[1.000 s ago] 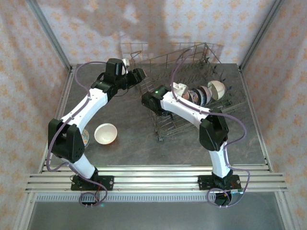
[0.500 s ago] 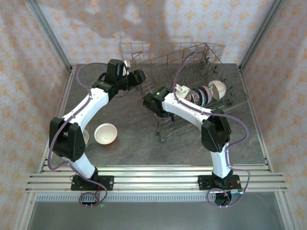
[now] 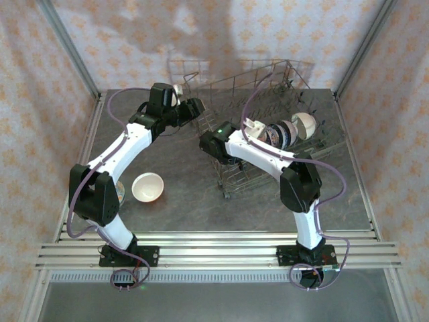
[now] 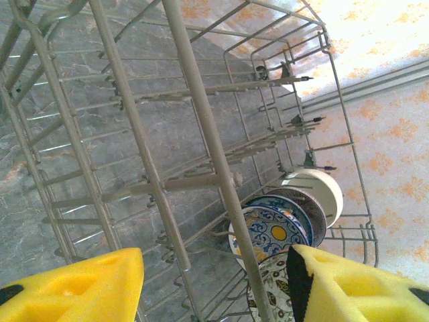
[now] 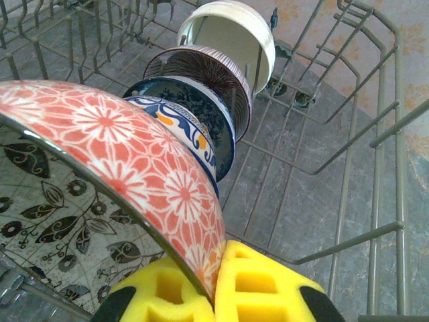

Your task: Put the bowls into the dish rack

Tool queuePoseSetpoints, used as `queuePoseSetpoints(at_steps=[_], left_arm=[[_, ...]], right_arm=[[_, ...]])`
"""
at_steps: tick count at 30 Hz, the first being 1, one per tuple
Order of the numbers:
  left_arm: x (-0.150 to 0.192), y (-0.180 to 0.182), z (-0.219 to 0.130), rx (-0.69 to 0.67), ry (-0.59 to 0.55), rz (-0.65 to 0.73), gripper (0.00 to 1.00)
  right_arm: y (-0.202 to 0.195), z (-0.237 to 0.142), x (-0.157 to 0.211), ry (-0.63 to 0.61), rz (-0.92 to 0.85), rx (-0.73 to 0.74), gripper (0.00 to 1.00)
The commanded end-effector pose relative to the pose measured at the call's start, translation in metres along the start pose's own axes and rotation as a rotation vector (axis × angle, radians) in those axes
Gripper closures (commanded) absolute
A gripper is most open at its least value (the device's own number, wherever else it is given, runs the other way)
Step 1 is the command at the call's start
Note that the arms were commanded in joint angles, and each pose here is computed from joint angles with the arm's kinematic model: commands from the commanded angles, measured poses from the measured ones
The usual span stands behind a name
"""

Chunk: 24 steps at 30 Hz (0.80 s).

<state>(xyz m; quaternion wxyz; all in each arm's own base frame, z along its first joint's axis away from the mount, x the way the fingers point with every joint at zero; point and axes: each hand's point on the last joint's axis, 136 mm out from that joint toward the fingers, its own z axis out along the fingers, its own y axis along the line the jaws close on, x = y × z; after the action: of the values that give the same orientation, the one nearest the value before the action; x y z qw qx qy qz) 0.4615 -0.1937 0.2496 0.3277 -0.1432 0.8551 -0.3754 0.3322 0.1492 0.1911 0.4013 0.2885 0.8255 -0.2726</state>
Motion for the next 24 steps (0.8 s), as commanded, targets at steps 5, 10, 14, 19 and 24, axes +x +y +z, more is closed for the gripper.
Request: queuePoseSetpoints(at_steps=[5,10,14,19,24], left_arm=[[0.002,-0.003,0.003,0.020,0.021,-0.002,0.41],[0.000,-0.009,0.003,0.032,0.030,0.006,0.41],[-0.001,-0.011,0.004,0.038,0.029,0.009,0.41],[-0.001,-0.011,0.004,0.039,0.035,0.006,0.41],[0.000,-0.010,0.005,0.036,0.037,0.004,0.41]], right_arm=[[-0.032,0.015,-0.025,-0.102,-0.288,0.172,1.00],[-0.035,-0.002,-0.060,-0.164,-0.265,0.110,1.00],[-0.036,-0.008,-0.074,-0.189,-0.266,0.092,1.00],[-0.041,0.002,-0.075,-0.188,-0.294,0.129,1.00],[-0.040,0.013,-0.073,-0.193,-0.334,0.164,1.00]])
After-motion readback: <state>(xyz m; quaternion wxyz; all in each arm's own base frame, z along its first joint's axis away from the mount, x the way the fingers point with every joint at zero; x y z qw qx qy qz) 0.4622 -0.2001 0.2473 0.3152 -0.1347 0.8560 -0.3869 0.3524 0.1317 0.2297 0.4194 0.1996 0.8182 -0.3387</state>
